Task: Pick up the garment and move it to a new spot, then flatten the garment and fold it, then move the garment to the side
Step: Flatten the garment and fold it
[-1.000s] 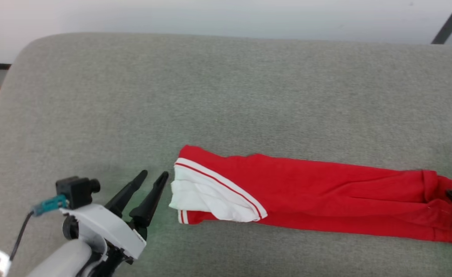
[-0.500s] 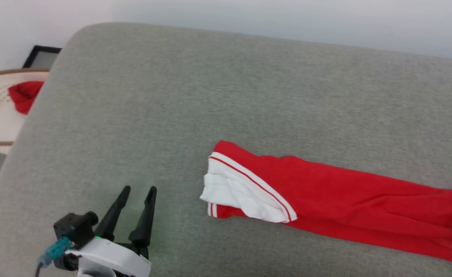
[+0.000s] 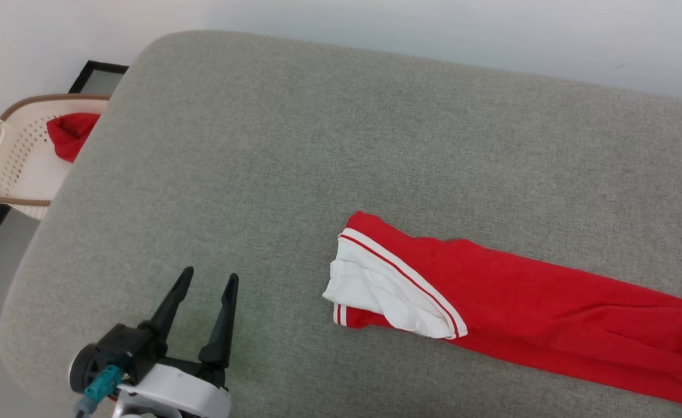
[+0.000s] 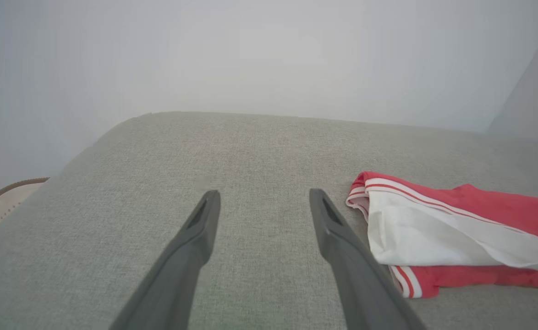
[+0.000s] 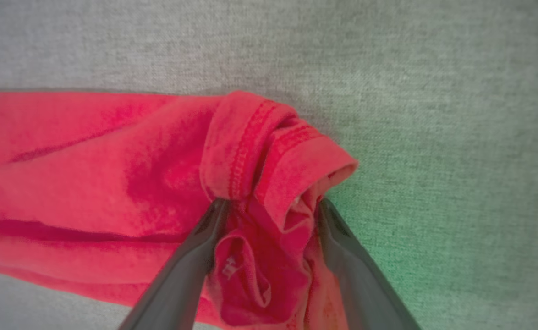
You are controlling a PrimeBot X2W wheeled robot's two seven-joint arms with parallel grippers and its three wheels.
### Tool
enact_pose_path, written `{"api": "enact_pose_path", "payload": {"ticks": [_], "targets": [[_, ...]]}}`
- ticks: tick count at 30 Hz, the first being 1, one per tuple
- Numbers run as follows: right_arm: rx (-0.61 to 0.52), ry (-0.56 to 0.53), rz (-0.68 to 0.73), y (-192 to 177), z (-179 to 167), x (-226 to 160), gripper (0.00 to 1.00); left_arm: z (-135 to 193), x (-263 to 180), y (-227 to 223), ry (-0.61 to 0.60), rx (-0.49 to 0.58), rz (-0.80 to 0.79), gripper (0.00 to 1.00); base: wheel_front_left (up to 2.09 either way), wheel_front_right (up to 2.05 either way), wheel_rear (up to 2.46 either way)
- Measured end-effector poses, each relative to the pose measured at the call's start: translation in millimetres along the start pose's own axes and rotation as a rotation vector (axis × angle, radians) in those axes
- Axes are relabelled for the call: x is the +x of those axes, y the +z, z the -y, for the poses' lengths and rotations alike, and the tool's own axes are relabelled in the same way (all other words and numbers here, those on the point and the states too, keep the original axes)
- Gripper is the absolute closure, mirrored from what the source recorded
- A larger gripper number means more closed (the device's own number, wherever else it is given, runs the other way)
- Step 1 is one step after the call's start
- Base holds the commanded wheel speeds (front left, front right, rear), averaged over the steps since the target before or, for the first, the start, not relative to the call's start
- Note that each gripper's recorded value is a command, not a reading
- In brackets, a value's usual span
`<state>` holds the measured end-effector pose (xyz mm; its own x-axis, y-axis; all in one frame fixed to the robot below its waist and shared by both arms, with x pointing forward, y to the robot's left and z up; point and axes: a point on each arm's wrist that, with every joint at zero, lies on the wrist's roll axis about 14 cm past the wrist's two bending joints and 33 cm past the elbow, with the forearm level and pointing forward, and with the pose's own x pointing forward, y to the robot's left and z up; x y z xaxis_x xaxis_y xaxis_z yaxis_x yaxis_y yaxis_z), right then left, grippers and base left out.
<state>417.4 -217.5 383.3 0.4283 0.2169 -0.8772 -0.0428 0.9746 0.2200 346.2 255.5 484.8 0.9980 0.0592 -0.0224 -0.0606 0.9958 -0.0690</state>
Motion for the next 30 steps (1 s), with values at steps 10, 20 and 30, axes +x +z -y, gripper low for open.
{"api": "enact_pose_path", "payload": {"ticks": [10,20,30], "targets": [[0.039,0.006,0.083,8,3,-5,1.0,2,4,-8,-0.005,0.03,-0.019,0.0,0.0,0.0,0.0],[0.148,-0.239,0.261,30,100,-57,1.0,18,16,-11,-0.059,0.008,-0.02,0.0,0.0,0.0,0.0],[0.177,-0.254,0.345,32,114,-69,1.0,27,22,-24,-0.09,-0.01,-0.056,0.0,0.0,0.0,0.0]]}}
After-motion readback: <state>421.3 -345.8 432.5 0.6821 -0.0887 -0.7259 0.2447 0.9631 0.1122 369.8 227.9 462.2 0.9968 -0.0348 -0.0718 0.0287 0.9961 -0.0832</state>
